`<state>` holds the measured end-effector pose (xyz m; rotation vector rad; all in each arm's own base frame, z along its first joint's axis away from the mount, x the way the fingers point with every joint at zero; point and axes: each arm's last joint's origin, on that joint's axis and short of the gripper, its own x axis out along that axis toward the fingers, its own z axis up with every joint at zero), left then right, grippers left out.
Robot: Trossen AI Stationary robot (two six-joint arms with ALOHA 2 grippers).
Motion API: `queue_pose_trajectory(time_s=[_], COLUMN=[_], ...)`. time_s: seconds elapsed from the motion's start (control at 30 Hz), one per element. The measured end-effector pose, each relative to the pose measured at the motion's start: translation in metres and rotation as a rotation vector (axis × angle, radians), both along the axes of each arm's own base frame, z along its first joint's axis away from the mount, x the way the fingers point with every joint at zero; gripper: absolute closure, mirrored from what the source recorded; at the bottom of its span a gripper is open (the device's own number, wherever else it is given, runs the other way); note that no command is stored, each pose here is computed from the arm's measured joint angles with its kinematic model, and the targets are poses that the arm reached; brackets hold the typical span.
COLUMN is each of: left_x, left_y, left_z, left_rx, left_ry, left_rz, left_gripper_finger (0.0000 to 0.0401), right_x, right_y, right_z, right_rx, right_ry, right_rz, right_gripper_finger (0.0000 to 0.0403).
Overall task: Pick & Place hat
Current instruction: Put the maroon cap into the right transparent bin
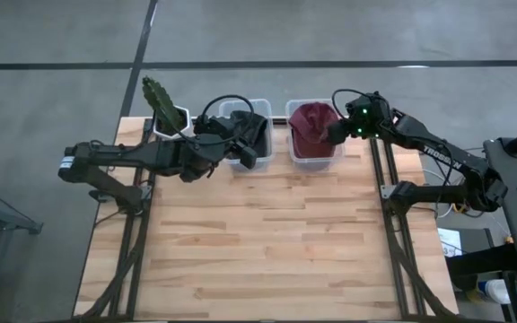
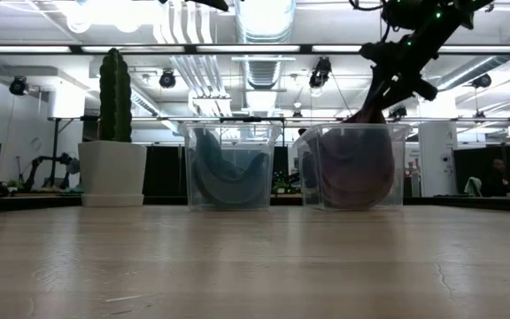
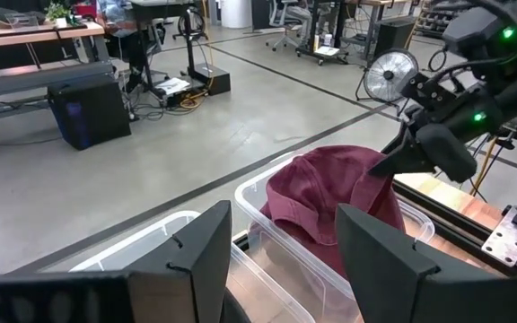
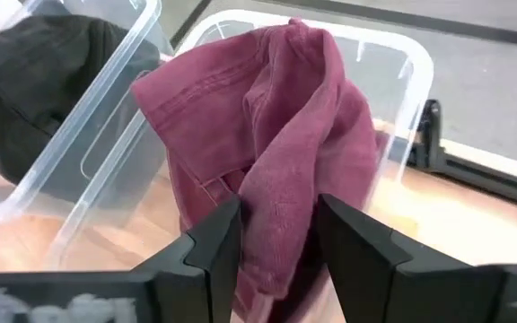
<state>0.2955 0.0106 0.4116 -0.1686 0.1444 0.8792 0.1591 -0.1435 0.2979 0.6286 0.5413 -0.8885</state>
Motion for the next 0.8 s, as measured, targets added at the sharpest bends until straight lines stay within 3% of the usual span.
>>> queue_pose_trajectory(time_s=[0.27,0.43,0.8], left_x=[0.000,0.000,0.000], left_y=[0.000,0.000,0.000], left_z=[0.000,0.000,0.000], left_rx=[0.004,0.004,0.005], left_ry=[0.005,0.005,0.006], left_rz=[-0.002,-0.002,-0.001], left_gripper_finger=[0.0208,0.0208,0.0208], right_x=[-0.005,-0.002,0.000], right_y=[0.001,0.003,0.003], right_z=[0.025,0.038,0.009], right_rx=[-0.074,-0.132,-0.082], right_ry=[0.083,0.076,0.108], right_rz=[-0.008,0.055,0.076], right_gripper_finger=[0.0273,0.0287,0.0367])
